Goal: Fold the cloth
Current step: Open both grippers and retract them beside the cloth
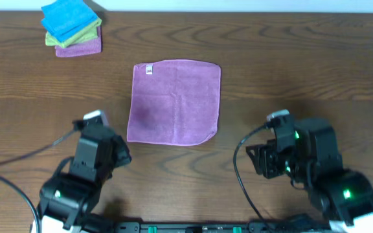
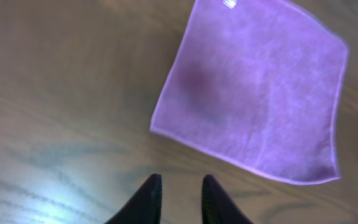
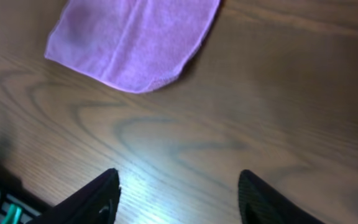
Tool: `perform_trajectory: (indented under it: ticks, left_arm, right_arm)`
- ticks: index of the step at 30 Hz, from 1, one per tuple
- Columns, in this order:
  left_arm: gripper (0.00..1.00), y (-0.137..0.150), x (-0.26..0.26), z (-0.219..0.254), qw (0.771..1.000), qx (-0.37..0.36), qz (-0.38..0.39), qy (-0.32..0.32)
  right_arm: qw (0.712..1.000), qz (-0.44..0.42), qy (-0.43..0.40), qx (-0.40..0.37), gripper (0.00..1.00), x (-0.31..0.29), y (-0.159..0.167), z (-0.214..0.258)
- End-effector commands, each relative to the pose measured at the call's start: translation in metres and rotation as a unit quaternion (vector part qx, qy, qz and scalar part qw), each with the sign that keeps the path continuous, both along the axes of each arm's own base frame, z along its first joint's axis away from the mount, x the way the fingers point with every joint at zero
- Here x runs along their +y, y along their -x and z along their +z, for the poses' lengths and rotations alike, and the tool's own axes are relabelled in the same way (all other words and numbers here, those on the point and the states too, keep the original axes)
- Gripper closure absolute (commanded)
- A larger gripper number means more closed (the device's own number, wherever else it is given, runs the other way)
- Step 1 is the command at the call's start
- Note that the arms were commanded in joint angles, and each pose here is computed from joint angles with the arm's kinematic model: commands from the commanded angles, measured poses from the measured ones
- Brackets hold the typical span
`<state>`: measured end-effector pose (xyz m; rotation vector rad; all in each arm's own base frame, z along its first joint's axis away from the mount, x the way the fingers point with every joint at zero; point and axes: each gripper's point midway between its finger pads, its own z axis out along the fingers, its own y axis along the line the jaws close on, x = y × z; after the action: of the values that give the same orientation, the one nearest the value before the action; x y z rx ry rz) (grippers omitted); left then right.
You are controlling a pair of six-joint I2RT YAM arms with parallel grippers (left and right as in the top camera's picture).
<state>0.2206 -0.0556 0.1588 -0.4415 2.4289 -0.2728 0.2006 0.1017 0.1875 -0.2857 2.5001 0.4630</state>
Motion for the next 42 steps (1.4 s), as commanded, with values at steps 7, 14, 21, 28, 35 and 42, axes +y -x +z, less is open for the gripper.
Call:
perform_trajectory:
  ticks: [7,14,21,28,35,42]
  left_arm:
    - [0.45,0.002,0.003,-0.062,0.995,0.039,0.081,0.048]
    - [0.76,-0.009,0.008,-0.083,0.991,0.07,0.108,0.033]
    - [0.51,-0.009,0.033,-0.099,0.979,0.11,0.166,0.052]
    - [0.4,-0.019,0.029,-0.107,0.981,0.124,0.123,0.084]
    - [0.36,-0.037,0.002,-0.13,0.977,0.151,0.063,0.136]
    - [0.36,-0.046,0.005,-0.142,0.973,0.158,0.062,0.158]
  right_arm:
    - [0.995,0.018,-0.081,0.063,0.4,0.028,0.004,-0.046]
    - [0.991,0.035,-0.101,0.085,0.84,0.047,-0.021,-0.063]
    - [0.988,0.03,-0.112,0.101,0.75,0.055,-0.039,-0.077]
    - [0.987,0.024,-0.12,0.104,0.42,0.058,-0.045,-0.08]
    - [0.982,0.017,-0.124,0.143,0.4,0.065,-0.046,-0.099]
    - [0.978,0.023,-0.132,0.159,0.38,0.071,-0.048,-0.109]
